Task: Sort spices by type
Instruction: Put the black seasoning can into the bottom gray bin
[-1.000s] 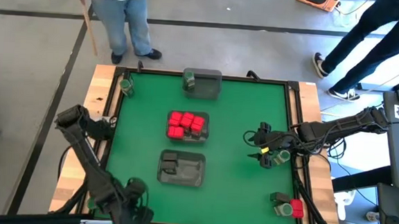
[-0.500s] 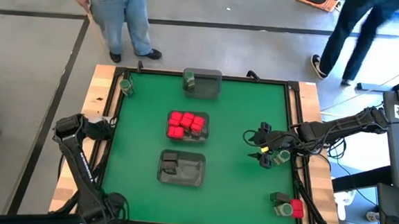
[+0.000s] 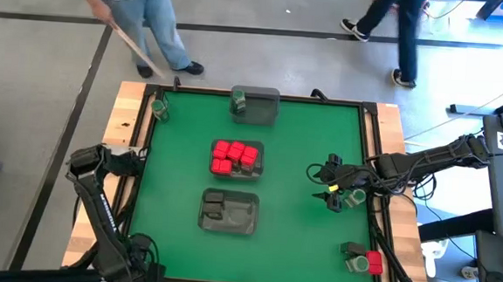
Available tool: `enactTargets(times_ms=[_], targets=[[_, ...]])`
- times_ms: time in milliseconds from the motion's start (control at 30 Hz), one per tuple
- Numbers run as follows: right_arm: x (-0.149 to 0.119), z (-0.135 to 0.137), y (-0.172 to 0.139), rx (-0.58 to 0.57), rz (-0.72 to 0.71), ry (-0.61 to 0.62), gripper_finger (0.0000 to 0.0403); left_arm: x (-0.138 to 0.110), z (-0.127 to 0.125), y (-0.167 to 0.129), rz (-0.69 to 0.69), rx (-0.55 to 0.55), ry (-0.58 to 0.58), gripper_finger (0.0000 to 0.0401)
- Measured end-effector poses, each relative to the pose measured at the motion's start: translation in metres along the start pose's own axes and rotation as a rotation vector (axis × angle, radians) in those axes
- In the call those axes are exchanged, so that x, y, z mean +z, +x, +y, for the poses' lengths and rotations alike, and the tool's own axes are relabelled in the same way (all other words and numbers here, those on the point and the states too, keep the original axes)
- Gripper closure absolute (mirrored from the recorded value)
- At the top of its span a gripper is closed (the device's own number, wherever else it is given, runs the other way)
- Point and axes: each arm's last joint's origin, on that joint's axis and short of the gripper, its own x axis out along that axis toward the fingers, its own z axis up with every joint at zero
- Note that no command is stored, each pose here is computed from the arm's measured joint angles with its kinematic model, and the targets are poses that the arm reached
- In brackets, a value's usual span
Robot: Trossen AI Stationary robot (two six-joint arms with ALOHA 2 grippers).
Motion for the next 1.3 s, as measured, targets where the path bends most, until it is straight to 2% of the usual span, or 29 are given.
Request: enactTargets(times_ms=[500, 867, 967, 1167, 1300], targets=[[-0.001, 0.001, 0.012, -0.038, 0.049, -0.01, 0.0084, 0.0, -0.017, 0.026, -0.024, 0.063, -0.03, 0.0093], [-0.001, 0.001, 0.018, -0.051, 0.076, -0.022, 0.0084, 0.013, -0.031, 0.021, -0.12, -0.047, 0.013, 0.0093], [-0.002, 0.001, 0.018, -0.052, 0.076, -0.022, 0.0084, 0.017, -0.034, 0.02, -0.128, -0.044, 0.035, 0.0093], [-0.001, 0.001, 0.018, -0.055, 0.075, -0.023, 0.0084, 0.02, -0.03, 0.02, -0.167, -0.016, -0.02, 0.0093], [-0.002, 0.001, 0.018, -0.054, 0.076, -0.026, 0.0084, 0.019, -0.032, 0.02, -0.204, -0.074, 0.056, 0.0093]])
